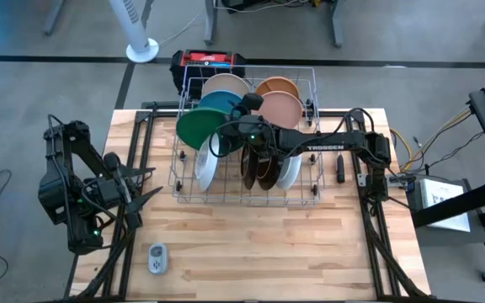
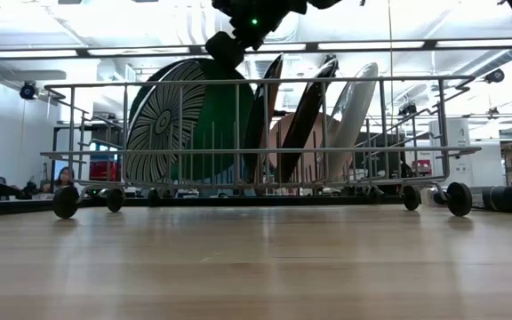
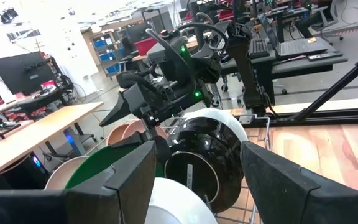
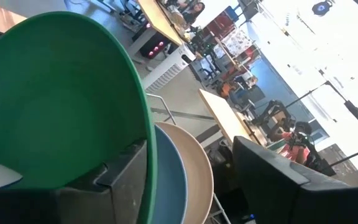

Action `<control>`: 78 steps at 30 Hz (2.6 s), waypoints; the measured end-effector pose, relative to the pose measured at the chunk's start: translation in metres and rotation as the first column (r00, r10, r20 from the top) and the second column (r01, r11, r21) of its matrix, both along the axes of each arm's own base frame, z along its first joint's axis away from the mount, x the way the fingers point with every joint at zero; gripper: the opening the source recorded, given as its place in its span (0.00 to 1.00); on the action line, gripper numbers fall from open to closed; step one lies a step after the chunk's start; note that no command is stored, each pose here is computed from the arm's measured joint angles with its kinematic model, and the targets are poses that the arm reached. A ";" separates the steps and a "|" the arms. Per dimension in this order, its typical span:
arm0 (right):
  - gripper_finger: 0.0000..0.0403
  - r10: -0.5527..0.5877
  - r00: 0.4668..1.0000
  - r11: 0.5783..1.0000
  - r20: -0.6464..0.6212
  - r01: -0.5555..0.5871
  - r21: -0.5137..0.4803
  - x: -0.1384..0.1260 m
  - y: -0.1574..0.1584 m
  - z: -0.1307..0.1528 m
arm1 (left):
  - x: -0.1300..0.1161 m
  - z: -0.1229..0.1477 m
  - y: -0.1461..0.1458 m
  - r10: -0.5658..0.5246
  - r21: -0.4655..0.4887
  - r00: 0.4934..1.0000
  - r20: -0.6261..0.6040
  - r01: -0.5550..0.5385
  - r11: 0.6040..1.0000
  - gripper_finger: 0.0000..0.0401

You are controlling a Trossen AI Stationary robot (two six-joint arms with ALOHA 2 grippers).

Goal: Sort dishes
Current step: Put the green plate into the dish rack, then return to Home Position

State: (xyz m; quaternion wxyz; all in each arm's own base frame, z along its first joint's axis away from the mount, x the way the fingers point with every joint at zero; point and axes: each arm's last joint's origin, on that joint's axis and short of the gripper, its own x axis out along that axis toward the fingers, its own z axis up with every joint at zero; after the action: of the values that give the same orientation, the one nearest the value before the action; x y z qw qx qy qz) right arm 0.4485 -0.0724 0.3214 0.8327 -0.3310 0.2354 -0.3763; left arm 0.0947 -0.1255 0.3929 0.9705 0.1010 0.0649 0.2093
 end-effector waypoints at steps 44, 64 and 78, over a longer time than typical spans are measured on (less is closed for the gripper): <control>0.81 -0.005 1.000 1.000 0.029 0.004 0.022 -0.030 0.058 0.041 | 0.002 -0.001 -0.003 -0.006 -0.016 1.000 -0.012 0.006 1.000 0.56; 0.77 0.537 0.799 0.748 0.269 -0.599 0.286 -0.116 0.148 0.033 | 0.047 -0.026 -0.062 0.079 0.169 0.997 0.003 -0.079 0.983 0.56; 0.77 0.663 0.693 0.638 0.283 -0.721 0.271 -0.135 0.210 0.024 | 0.113 -0.001 -0.165 0.006 0.109 0.983 -0.186 0.014 0.994 0.56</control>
State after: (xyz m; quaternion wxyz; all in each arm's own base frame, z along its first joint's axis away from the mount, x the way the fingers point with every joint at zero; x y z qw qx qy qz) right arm 0.3138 0.1373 0.3452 0.9745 -0.2062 0.0889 -0.0027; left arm 0.2075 -0.2909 0.3916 0.9536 0.1734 0.1433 0.2002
